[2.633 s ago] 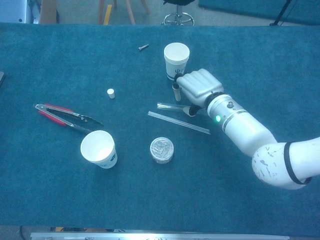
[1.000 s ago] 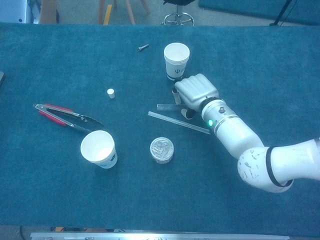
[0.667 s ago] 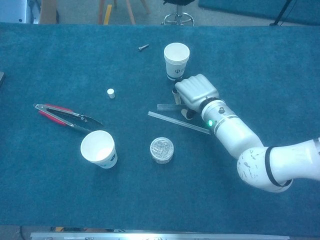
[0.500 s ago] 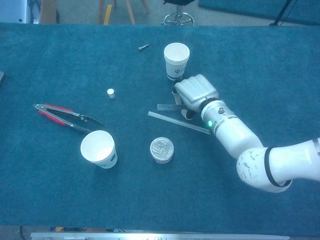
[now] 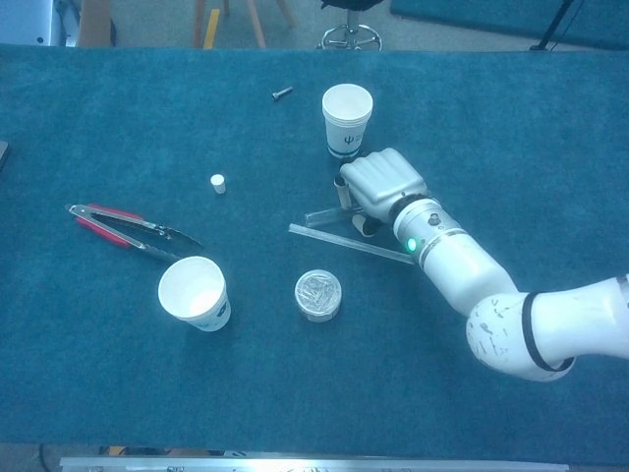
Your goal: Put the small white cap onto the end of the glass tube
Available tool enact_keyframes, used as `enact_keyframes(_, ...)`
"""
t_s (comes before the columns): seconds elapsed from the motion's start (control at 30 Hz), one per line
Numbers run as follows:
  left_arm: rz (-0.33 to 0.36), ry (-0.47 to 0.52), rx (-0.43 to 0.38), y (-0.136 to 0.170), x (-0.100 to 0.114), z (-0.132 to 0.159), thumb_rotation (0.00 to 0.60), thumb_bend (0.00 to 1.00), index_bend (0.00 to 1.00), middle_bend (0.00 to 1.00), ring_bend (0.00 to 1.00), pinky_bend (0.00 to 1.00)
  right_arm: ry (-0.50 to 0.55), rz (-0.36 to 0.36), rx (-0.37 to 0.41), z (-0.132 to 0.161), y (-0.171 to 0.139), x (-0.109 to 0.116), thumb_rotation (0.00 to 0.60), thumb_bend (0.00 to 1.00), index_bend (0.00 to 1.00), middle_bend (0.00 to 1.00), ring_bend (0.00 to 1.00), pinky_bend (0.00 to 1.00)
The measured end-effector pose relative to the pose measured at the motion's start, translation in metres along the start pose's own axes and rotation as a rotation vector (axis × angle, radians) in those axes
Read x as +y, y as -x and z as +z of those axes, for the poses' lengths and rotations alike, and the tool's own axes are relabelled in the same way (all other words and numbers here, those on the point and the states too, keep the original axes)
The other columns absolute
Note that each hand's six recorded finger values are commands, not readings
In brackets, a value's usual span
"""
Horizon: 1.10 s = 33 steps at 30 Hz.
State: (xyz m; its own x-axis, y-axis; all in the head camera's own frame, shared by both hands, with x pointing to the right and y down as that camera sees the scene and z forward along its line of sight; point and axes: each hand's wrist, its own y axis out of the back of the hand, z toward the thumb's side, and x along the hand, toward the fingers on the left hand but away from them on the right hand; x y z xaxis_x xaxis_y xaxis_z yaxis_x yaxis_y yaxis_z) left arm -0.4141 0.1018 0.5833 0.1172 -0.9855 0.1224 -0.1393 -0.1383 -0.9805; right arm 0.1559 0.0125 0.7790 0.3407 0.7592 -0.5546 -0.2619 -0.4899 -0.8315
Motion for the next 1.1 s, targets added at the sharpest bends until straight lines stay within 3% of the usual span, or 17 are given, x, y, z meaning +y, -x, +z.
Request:
enact_keyframes(0.47,-0.039,-0.028,-0.029,-0.014,0.002,0.004,0.6,0.33,0.2,0.06,0.0,0.05,0.231,-0.057,0.001,-0.038,-0.026,0.05,0.6,0.42,0.63,0.24,0.19,0.53)
enact_keyframes(0.8,-0.119,-0.047,-0.123,-0.047,-0.001,0.031,0.6,0.33,0.2,0.06,0.0,0.05,0.435,-0.098,0.017,-0.075,-0.051,0.087,0.6,0.42,0.64,0.25,0.19,0.53)
enact_keyframes(1.1,-0.2,0.012,-0.196,-0.078,-0.017,0.059,0.6,0.33,0.22,0.07,0.0,0.05,0.512,-0.154,0.02,-0.111,-0.071,0.118,0.6,0.42,0.65,0.25,0.19,0.53)
